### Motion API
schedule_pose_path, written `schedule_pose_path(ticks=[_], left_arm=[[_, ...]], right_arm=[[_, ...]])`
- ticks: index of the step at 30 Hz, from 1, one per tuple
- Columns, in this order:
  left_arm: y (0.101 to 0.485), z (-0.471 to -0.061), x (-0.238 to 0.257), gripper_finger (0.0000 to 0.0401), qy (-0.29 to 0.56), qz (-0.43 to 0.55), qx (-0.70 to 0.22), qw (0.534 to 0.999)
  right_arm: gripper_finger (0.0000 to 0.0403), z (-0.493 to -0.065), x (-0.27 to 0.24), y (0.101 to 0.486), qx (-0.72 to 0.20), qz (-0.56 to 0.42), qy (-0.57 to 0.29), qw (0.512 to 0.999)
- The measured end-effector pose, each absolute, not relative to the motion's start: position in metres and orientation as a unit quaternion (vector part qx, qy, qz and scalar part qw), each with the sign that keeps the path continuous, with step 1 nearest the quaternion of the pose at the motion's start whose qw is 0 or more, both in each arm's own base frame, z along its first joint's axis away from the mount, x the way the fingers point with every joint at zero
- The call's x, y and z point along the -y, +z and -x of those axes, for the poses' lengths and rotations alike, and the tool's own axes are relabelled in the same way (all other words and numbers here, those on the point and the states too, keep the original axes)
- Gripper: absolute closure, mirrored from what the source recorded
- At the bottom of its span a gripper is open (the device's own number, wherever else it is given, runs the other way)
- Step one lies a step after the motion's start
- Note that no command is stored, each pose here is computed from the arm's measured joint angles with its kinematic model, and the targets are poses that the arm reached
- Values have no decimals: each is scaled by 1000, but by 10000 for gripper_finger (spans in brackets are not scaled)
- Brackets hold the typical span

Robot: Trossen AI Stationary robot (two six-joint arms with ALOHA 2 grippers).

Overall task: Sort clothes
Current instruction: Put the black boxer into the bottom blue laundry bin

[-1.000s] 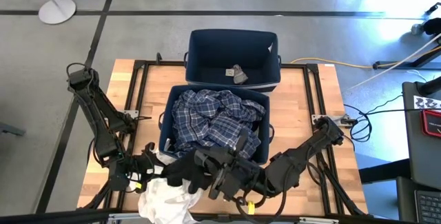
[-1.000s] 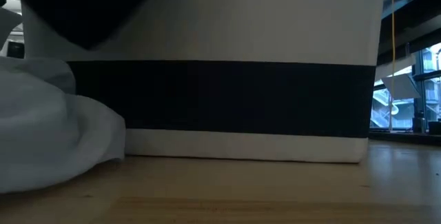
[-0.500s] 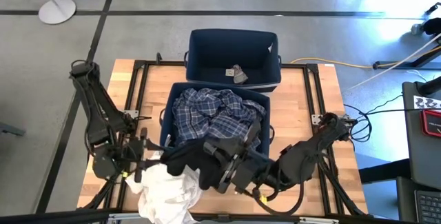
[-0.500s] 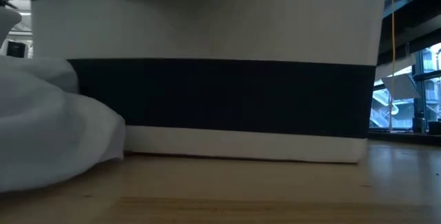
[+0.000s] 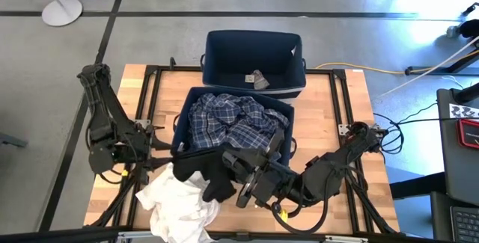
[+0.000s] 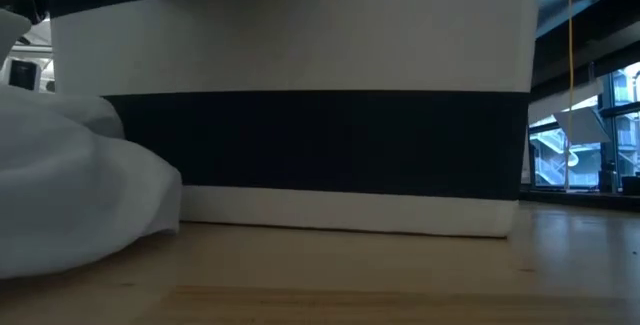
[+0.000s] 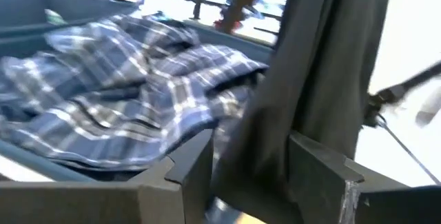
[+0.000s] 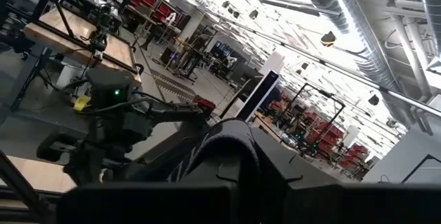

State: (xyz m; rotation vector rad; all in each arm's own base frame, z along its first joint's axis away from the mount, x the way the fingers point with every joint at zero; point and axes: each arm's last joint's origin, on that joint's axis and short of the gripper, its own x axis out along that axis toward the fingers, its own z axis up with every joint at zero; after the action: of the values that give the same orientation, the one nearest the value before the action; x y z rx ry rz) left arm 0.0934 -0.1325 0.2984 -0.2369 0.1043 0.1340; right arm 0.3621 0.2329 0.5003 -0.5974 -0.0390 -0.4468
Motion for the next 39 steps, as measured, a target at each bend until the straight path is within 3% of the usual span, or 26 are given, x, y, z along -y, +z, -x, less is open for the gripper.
schedule_pose_path(ticks=[15,28,39], left_arm=[[298,-95,133,233,53,95,-61,992],[306,-94,124,144,52,113,-55,991],[326,-78,97,137,29,133,-31,990]], right_arm=[[379,-363,-233,499,18,293,-217,931],[379,-363,-234,499,22,291,-216,932],[379,-349,-223,529,99,290,-285,908]])
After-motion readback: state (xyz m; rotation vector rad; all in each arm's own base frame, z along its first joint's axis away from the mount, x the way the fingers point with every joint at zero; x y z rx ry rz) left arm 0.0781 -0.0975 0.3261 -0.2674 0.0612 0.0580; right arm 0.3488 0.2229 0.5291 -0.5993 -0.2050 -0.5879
